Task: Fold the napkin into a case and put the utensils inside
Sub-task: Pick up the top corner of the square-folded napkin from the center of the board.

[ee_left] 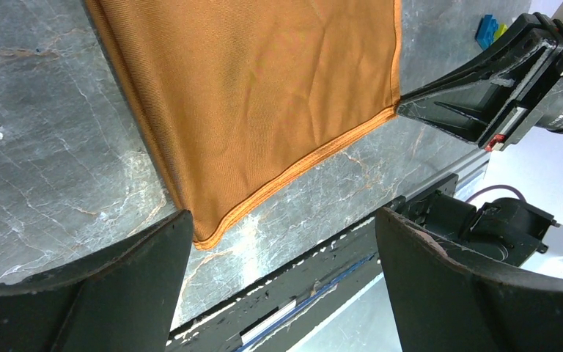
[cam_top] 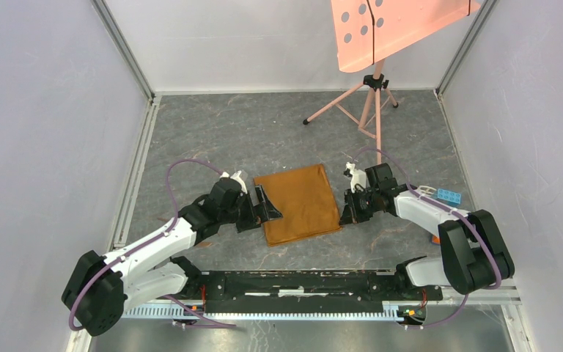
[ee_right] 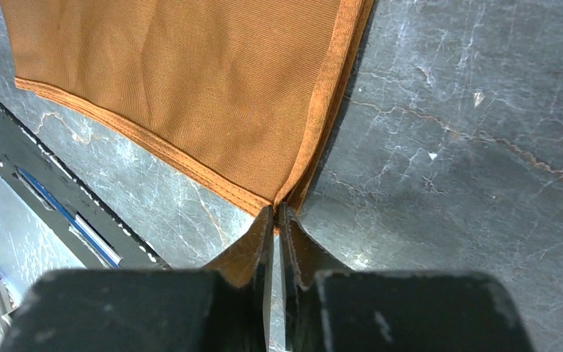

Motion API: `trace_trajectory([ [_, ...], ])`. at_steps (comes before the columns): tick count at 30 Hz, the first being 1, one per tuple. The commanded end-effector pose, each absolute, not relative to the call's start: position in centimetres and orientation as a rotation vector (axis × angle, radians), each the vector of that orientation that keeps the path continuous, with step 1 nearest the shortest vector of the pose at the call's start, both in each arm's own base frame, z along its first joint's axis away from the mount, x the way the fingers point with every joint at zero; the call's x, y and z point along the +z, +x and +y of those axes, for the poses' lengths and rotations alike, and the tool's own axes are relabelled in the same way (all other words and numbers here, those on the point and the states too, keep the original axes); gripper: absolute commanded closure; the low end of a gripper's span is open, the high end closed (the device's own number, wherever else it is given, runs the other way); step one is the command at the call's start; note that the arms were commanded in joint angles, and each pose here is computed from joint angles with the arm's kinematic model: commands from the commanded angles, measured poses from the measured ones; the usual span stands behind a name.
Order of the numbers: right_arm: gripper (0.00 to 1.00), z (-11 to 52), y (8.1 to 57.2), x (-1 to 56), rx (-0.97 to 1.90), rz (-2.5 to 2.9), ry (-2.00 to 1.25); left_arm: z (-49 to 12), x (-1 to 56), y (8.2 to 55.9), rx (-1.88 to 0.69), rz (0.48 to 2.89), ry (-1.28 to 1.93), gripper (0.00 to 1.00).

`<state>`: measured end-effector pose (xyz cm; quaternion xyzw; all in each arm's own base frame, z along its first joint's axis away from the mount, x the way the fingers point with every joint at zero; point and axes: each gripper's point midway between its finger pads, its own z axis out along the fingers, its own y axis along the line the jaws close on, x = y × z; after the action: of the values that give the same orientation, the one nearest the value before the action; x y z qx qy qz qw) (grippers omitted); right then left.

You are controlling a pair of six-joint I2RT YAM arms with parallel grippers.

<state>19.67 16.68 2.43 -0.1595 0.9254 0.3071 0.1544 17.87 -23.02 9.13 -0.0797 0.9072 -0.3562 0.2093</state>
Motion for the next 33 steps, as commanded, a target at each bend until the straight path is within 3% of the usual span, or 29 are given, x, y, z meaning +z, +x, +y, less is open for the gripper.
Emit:
trace_trajectory([
  [1, 0.91, 17.4, 20.8, 4.3, 0.879, 2.601, -0.469, -23.1, 9.7, 18.5, -1.005, 2.469, -0.189, 0.0],
  [6, 1.0, 18.1, 20.7, 5.0, 0.896, 2.594, -0.474, -23.0, 9.6, 18.4, -1.001, 2.47, -0.195, 0.0],
  [19, 1.0, 18.7, 21.1, 6.0, 0.914, 2.558, -0.447, -21.5, 7.4, 18.3, -0.863, 2.538, -0.197, 0.0],
  [22, 0.9, 18.7, 20.9, 5.4, 0.92, 2.56, -0.433, -21.4, 7.2, 18.2, -0.859, 2.542, -0.197, 0.0],
  [33, 0.72, 18.6, 20.3, 3.9, 0.938, 2.576, -0.365, -21.5, 7.5, 18.2, -0.877, 2.525, -0.202, 0.0],
])
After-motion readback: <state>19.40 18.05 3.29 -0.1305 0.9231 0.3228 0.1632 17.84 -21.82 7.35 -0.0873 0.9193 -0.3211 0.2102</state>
